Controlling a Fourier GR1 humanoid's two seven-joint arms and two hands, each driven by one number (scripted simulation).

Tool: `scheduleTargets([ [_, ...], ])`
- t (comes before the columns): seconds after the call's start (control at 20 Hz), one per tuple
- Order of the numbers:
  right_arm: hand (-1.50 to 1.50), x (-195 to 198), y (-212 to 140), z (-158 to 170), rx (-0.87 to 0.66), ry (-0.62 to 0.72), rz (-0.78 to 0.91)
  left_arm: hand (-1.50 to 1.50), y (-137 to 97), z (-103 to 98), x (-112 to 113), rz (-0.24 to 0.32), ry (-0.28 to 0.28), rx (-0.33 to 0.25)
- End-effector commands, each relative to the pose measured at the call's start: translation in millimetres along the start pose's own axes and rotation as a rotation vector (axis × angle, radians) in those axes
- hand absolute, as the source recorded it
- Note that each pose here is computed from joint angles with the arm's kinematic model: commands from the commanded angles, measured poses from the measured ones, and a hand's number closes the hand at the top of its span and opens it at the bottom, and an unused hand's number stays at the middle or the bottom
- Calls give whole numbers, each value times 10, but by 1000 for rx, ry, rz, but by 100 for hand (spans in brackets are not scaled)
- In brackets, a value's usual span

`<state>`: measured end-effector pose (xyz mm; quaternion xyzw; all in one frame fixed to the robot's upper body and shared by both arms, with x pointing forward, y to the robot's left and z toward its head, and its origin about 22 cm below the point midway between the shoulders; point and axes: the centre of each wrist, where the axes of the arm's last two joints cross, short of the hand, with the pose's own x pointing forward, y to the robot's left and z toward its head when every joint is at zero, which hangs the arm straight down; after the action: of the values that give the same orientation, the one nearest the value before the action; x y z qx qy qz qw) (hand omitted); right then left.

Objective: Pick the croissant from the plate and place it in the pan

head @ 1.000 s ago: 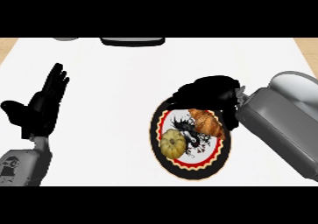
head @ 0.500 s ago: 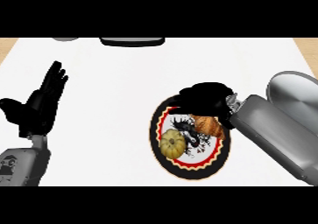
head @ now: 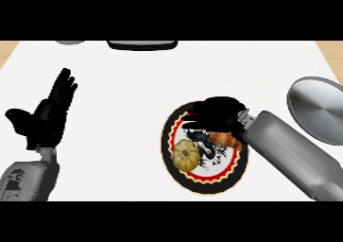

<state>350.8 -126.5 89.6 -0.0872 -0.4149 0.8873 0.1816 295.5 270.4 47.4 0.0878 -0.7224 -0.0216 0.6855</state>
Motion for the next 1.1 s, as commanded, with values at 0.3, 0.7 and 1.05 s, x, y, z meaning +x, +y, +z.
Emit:
scheduleTargets([
  [0.3, -150, 26, 195, -338, 104, -8, 31, 0, -68, -71, 121, -1, -13, 7],
  [0.7, 150, -91, 312, -349, 177, -95, 22, 0, 134, 4, -65, -24, -5, 10],
  [1.05, 150, -108, 544, -326, 113, -133, 95, 0, -108, -84, 7, 8, 1, 13],
])
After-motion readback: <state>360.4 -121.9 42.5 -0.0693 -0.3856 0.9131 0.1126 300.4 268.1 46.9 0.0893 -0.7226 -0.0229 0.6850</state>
